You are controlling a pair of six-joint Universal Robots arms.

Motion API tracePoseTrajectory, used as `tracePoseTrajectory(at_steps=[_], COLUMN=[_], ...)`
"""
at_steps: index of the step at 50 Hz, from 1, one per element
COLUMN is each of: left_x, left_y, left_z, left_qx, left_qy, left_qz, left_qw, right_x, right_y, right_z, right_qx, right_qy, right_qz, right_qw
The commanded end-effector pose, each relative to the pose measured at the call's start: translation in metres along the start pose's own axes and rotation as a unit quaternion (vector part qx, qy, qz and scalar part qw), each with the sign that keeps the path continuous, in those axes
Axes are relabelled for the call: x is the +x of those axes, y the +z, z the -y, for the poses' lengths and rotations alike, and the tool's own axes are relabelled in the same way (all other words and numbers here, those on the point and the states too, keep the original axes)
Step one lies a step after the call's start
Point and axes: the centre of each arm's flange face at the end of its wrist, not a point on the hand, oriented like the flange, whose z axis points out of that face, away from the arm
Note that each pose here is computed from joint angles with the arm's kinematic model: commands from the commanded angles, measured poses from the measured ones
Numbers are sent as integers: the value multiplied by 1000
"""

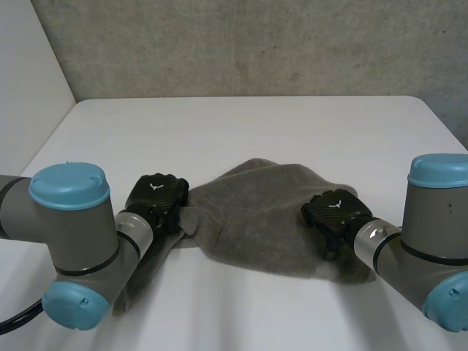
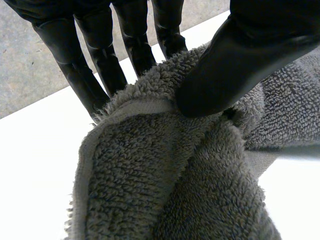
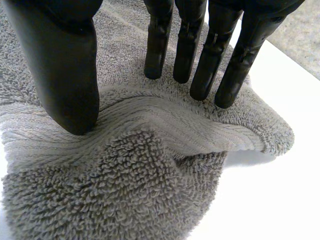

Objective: Fold the towel.

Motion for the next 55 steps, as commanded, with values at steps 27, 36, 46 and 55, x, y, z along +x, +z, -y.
tracePoseTrajectory(at_steps=[27,36,46,55], left_x=[-36,-36,-34,-33], left_y=[31,40,43,43], left_z=[39,36,28,27], left_qx=[72,72,61,60], left_qy=[25,23,21,21], left_qz=[20,19,16,15], left_qw=[997,997,998,998], right_x=[10,-3,-4,-7], right_y=[-51,-52,-36,-14], right_z=[18,-12,-27,-42], right_qx=[-24,-23,6,-4], right_qy=[-113,-113,-118,-119], right_qz=[9,6,-20,-15], right_qw=[993,993,993,993])
